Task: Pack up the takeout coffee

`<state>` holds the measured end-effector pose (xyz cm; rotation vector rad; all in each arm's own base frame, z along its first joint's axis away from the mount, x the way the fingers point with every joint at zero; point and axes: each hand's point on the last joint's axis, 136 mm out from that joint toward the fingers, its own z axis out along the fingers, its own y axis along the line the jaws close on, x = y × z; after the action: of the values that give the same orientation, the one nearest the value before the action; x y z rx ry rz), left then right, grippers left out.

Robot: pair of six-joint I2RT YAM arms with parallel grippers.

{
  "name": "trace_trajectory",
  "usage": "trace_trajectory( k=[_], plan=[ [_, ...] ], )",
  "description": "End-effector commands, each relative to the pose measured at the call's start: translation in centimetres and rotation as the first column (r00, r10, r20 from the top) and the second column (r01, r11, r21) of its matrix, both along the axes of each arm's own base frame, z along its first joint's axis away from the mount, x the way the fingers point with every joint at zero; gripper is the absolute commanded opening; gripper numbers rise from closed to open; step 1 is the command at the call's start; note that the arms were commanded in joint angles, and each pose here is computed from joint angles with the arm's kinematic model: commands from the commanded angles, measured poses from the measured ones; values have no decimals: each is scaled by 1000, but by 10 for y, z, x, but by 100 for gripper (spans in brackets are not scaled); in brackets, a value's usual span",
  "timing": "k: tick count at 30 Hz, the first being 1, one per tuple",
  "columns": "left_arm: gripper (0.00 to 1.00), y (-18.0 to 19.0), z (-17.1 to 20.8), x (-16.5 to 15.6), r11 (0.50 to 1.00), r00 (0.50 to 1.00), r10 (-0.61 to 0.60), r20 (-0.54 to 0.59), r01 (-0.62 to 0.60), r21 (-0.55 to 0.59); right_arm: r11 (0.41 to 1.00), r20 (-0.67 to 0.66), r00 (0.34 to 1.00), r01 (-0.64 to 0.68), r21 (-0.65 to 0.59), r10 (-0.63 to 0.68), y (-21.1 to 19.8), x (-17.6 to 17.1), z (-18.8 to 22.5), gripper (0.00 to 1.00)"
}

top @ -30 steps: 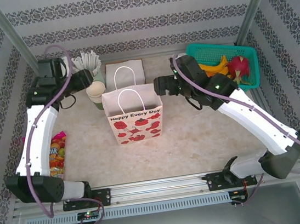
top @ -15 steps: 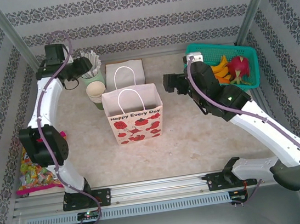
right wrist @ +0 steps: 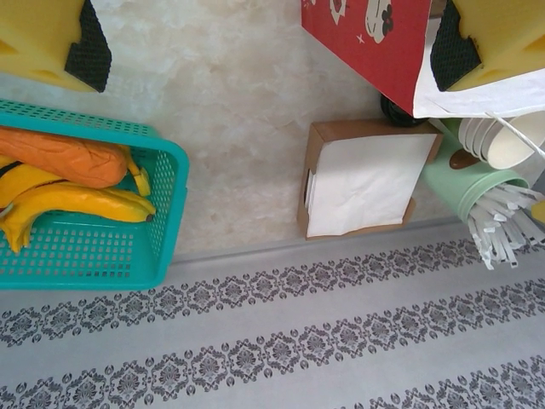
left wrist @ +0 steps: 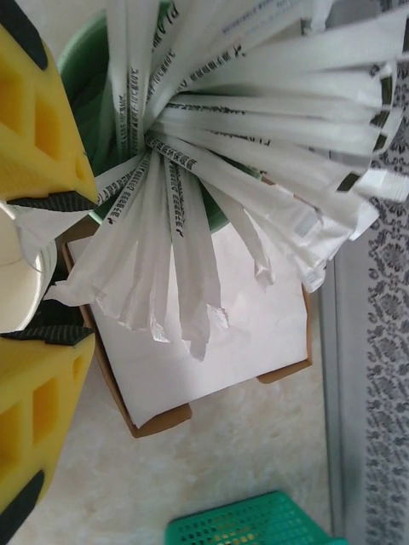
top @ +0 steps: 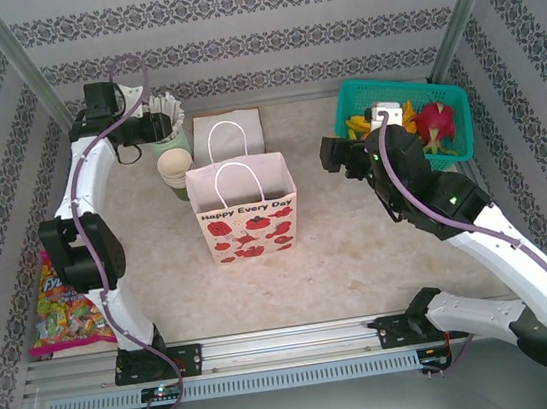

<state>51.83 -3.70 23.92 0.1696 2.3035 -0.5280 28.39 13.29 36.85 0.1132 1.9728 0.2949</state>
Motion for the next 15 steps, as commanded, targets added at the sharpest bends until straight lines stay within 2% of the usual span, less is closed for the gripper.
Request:
trace_trajectory(
  k=[1, 6, 12, 15],
  plan=[
    [41, -2, -8, 4, 994, 994, -104, 31, 103, 30, 999, -9, 999, 41, -1, -41, -6, 4, -3, 98],
    [35, -2, -11, 2, 990, 990, -137, 44, 135, 38, 1000, -18, 999, 30, 1, -30, -2, 6, -3, 98],
    [41, 7, 1, -2, 990, 987, -137, 89, 140, -26, 1000, -25, 999, 31, -3, -31, -2, 7, -5, 98],
    [41, 9, -1, -6, 987, 984, -156, 84, 160, -35, 999, -27, 999, 32, -6, -32, -1, 7, -6, 98]
  ],
)
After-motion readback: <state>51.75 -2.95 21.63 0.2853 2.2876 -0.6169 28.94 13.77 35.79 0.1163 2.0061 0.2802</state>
